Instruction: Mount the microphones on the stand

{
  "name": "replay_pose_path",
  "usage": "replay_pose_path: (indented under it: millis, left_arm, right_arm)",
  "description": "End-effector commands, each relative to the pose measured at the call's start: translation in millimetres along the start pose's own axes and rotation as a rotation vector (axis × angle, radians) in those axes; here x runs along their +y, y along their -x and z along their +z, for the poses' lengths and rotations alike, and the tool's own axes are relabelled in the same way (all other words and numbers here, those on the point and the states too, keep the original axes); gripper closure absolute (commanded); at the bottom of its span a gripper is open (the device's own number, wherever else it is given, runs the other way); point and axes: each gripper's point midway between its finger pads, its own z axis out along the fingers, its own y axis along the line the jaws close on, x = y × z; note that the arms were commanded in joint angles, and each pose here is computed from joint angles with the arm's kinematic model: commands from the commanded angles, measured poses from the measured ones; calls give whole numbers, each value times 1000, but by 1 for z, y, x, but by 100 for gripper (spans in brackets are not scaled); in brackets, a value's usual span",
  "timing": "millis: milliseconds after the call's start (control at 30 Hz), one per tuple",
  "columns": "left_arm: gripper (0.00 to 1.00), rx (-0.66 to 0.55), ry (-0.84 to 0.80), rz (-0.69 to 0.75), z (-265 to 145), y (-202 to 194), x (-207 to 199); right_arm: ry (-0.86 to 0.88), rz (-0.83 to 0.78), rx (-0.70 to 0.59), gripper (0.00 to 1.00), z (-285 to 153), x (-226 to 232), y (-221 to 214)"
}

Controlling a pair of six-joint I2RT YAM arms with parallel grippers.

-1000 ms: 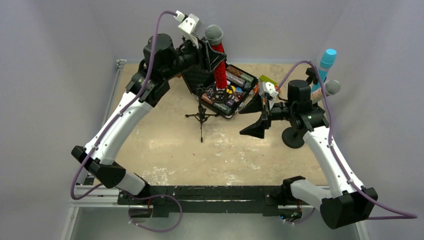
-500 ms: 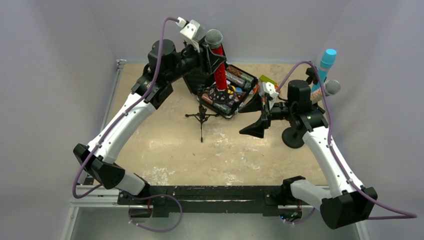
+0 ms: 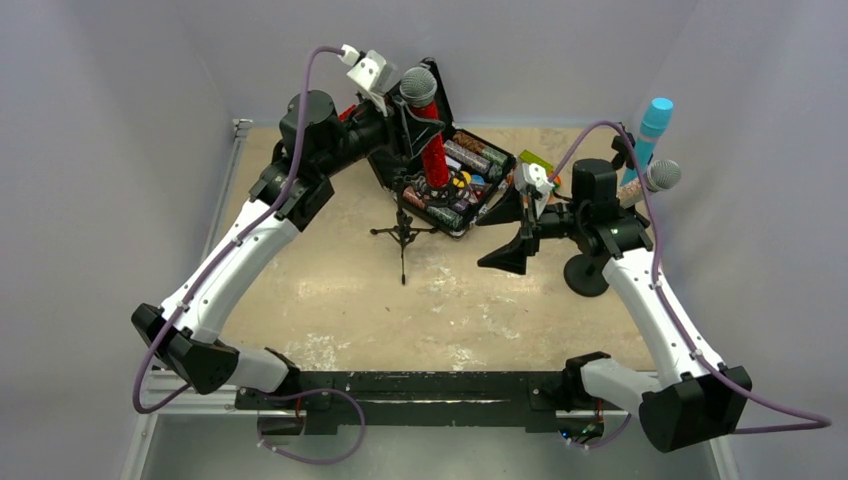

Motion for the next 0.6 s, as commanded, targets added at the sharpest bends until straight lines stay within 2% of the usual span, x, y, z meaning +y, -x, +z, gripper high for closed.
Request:
replay_pose_path:
  millis: [0, 400, 567]
  left_arm:
    - [100, -31, -62, 3, -10, 13, -12]
    - [100, 108, -67, 11, 1, -29, 3]
    - [100, 170, -34, 43, 2, -40, 18]
  right_arm:
    - [-7, -46, -3, 7, -1, -4, 9]
    - [-31, -69, 36, 8, 3, -26, 5]
    - [-58, -193, 68, 8, 15, -52, 7]
